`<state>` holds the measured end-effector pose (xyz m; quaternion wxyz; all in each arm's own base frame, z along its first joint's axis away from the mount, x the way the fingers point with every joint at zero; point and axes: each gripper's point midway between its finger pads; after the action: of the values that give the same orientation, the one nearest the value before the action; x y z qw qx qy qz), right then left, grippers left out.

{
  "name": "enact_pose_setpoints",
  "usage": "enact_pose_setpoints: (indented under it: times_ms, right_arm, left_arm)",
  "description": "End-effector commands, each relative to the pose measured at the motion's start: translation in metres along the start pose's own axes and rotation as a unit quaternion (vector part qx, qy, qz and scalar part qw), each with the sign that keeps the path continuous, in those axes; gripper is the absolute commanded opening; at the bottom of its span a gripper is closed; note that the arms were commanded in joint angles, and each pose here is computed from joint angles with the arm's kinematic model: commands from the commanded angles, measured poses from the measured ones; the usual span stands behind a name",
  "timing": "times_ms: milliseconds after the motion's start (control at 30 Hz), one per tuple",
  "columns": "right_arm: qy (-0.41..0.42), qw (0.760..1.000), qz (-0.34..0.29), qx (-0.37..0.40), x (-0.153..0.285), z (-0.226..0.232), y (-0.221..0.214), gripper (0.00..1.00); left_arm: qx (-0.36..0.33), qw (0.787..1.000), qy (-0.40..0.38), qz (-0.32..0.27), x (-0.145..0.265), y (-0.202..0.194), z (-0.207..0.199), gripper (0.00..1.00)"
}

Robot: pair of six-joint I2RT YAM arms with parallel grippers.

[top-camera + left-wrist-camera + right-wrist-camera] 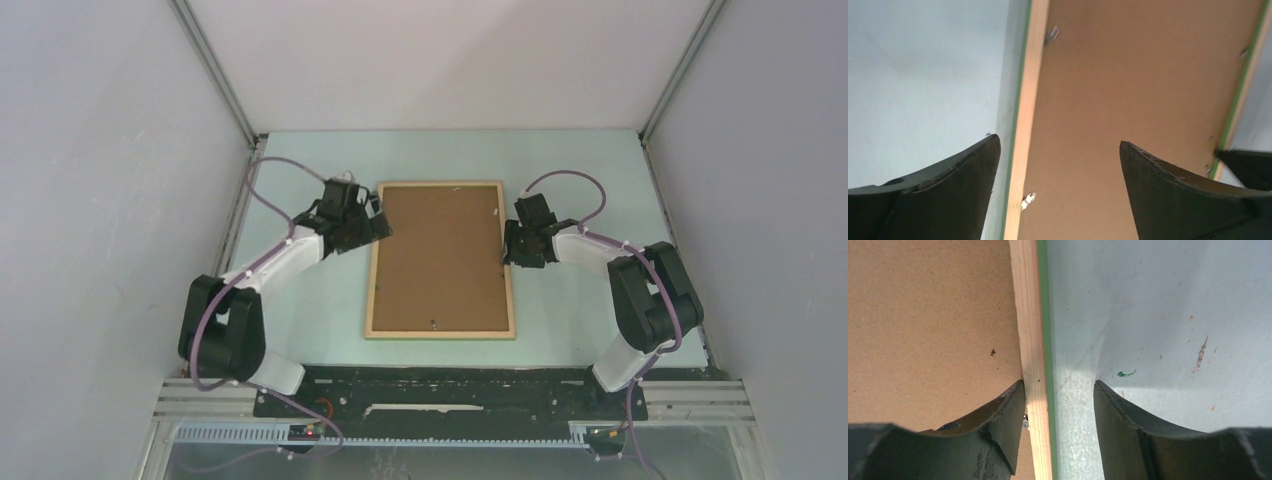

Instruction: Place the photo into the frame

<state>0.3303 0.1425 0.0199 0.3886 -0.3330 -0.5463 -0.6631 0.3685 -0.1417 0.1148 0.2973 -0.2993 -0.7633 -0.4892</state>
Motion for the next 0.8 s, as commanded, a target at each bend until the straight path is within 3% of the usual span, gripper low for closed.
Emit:
enact_pose_setpoints:
  times_ms: [0,367,767]
  right_arm:
    - [-0.032,0.999,0.041,0.009,-0.003,-0.017,-0.021,0.61]
    - [0.058,0.997,0.049,-0.027,0.007,0.027,-0.006,0.67]
    - [0.057,0.996,0.063,-0.013,-0.007,0.051,0.026,0.65]
  left_arm:
    - [0.043,0.998,-0.034,0.008,0.008,-0.042,0.015,0.98]
    - [0.087,0.985,-0.110,0.100,0.004,-0.144,0.029,1.00]
    - [0.098,0.964,-0.213,0.127,0.032,-0.186,-0.010,0.99]
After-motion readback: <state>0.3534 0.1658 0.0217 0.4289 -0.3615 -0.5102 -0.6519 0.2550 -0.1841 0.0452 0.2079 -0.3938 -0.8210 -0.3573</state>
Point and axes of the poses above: each gripper's point midway between its finger pads, its own x axis back along the fingers, its own z axis along the line the jaws close on, y = z × x, and after that the axes turned 1 degree about x, right-handed
